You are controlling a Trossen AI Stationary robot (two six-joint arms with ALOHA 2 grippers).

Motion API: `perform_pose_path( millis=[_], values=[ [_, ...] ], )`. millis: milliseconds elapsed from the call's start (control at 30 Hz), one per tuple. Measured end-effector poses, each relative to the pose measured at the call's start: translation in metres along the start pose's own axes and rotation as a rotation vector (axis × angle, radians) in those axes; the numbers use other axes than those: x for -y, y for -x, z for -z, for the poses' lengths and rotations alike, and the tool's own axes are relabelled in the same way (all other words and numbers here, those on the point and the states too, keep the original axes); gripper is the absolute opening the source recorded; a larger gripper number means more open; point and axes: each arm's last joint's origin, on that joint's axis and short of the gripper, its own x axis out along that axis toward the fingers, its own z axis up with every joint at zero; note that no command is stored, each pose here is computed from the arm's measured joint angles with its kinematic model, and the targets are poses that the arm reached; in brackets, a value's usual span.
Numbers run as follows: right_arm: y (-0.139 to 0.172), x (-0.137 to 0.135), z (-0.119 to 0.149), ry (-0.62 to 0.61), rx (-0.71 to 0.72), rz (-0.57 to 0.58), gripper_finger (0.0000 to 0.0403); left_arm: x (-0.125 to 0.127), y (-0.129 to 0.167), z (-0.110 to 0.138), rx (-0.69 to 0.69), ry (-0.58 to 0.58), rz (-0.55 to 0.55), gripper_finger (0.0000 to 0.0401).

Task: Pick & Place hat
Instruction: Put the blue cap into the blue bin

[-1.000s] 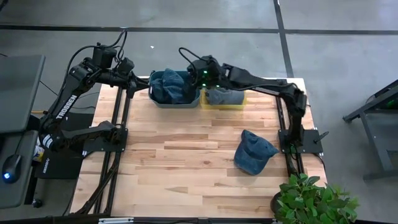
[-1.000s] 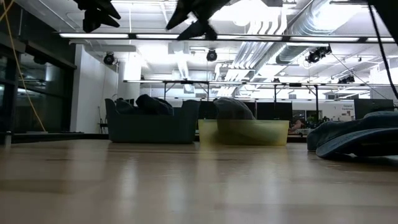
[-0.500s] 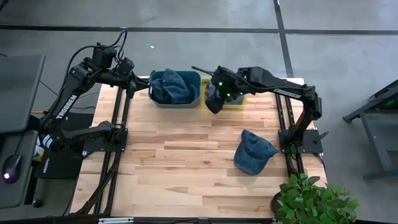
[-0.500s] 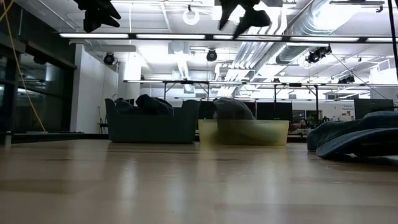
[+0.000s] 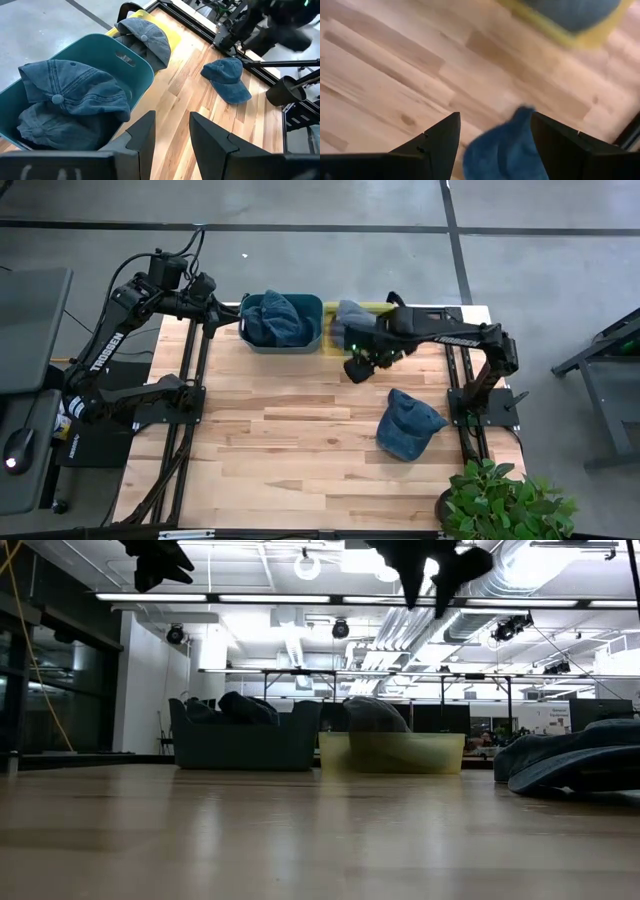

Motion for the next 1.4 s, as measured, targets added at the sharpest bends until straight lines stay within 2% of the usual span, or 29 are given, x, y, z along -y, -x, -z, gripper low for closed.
perform_pose_path(
  millis=[200, 333, 467, 600, 700, 833, 1000, 1233, 1400],
  values=[
    [-0.051, -0.006, 0.033, -0.083, -0.146, 0.160, 0.0236, 0.000, 0.000, 0.000, 0.000, 0.000, 0.000, 0.0117],
    [-0.077, -0.007, 0.053, -0.139, -0.219, 0.198, 0.0236, 0.000, 0.000, 0.000, -0.001, -0.001, 0.000, 0.0117],
    [-0.086, -0.005, 0.074, -0.232, -0.226, 0.178, 0.0236, 0.000, 0.000, 0.000, -0.002, -0.015, 0.000, 0.0117],
    [-0.082, 0.001, 0.102, -0.389, -0.156, 0.102, 0.0236, 0.000, 0.000, 0.000, -0.003, -0.016, 0.001, 0.0117],
    [-0.077, 0.013, 0.125, -0.522, -0.093, 0.050, 0.0236, 0.000, 0.000, 0.001, -0.007, -0.013, 0.001, 0.0117],
    [-0.080, 0.029, 0.148, -0.651, -0.089, 0.023, 0.0236, 0.000, 0.000, 0.001, -0.006, -0.014, 0.002, 0.0117],
    [-0.095, 0.037, 0.157, -0.702, -0.123, 0.032, 0.0236, 0.000, 0.000, 0.000, -0.004, -0.016, 0.003, 0.0117],
    [-0.113, 0.048, 0.161, -0.749, -0.176, 0.120, 0.0236, 0.000, 0.000, 0.000, -0.003, -0.016, 0.003, 0.0117],
    [-0.130, 0.052, 0.160, -0.784, -0.180, 0.103, 0.0236, 0.000, 0.000, 0.000, -0.003, -0.016, 0.003, 0.0117]
  ],
)
